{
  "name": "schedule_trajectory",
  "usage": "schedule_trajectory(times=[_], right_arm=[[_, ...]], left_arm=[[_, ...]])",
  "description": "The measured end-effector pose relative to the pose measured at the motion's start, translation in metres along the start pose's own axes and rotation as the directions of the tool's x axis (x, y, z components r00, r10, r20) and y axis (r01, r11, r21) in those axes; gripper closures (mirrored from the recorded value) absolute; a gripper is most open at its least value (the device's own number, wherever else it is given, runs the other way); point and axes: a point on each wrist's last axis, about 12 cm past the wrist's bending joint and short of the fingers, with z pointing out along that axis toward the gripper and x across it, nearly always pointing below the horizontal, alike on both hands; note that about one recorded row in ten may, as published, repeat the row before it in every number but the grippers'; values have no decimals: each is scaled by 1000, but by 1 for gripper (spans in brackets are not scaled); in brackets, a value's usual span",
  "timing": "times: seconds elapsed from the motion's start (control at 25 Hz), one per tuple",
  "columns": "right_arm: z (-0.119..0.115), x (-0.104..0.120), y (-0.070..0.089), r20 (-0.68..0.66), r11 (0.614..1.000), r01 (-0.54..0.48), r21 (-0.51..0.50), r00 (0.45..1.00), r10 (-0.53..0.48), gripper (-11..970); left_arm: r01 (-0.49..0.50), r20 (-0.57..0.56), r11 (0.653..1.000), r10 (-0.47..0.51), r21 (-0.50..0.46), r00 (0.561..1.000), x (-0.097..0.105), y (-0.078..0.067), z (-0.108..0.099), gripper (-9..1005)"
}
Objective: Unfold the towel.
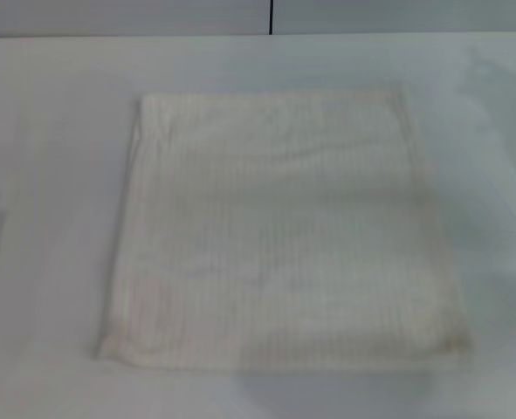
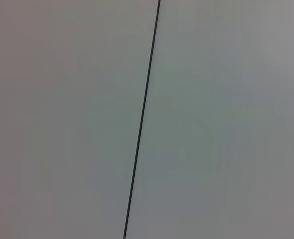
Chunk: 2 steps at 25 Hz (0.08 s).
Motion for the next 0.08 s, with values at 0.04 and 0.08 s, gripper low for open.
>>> schedule_trajectory(times=[0.04,0.08], right_arm=[[0,0,0,1,1000,3,5,1000,-3,961],[1,1,1,0,1000,5,6,1000,-5,961]], left_arm=[[0,-3,1000,0,-3,1000,0,0,-1,389],[0,-9,1000,0,-7,1000,1,1,-2,389]])
